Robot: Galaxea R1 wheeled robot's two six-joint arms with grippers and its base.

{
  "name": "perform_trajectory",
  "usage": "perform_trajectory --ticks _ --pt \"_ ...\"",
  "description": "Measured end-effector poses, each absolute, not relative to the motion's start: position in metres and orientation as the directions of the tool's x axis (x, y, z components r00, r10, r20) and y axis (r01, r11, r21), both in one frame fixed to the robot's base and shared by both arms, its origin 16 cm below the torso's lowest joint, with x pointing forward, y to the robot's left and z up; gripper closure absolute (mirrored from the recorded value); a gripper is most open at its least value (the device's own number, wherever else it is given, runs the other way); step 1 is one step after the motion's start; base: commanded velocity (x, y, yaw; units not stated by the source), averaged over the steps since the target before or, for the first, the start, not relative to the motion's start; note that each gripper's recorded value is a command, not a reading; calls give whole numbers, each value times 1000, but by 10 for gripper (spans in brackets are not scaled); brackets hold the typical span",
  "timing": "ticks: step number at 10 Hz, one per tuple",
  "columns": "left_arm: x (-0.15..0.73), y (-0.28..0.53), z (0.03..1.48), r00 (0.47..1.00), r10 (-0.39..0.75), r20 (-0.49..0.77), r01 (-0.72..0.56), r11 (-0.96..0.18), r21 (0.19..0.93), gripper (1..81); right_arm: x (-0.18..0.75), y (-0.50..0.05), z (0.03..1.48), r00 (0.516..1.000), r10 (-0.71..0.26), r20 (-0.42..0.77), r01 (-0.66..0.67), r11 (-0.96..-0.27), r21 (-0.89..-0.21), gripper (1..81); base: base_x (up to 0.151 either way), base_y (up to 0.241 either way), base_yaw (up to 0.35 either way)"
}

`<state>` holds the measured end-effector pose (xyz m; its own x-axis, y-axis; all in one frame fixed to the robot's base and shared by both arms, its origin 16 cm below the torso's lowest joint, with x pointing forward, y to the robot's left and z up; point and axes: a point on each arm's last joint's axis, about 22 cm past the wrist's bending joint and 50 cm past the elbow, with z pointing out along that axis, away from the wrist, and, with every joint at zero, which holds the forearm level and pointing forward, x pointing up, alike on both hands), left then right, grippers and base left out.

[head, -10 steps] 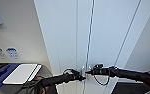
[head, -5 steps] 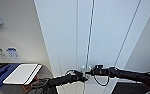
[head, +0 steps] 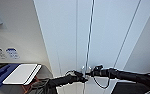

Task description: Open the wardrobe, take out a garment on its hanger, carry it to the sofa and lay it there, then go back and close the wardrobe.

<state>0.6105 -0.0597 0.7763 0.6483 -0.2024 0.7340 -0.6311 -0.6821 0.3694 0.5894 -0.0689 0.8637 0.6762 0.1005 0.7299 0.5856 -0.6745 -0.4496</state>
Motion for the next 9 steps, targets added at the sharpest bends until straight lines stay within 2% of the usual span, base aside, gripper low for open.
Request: perform_trajectory --ticks 5,9 --pt "576 -56 838 555 -198 808 -750 -539 383 10 551 -71 859 686 118 718 608 -634 -478 10 0 0 0" --pt "509 -33 841 549 -194 813 -787 -448 425 10 518 -79 858 685 104 721 623 -595 -507 10 0 0 0"
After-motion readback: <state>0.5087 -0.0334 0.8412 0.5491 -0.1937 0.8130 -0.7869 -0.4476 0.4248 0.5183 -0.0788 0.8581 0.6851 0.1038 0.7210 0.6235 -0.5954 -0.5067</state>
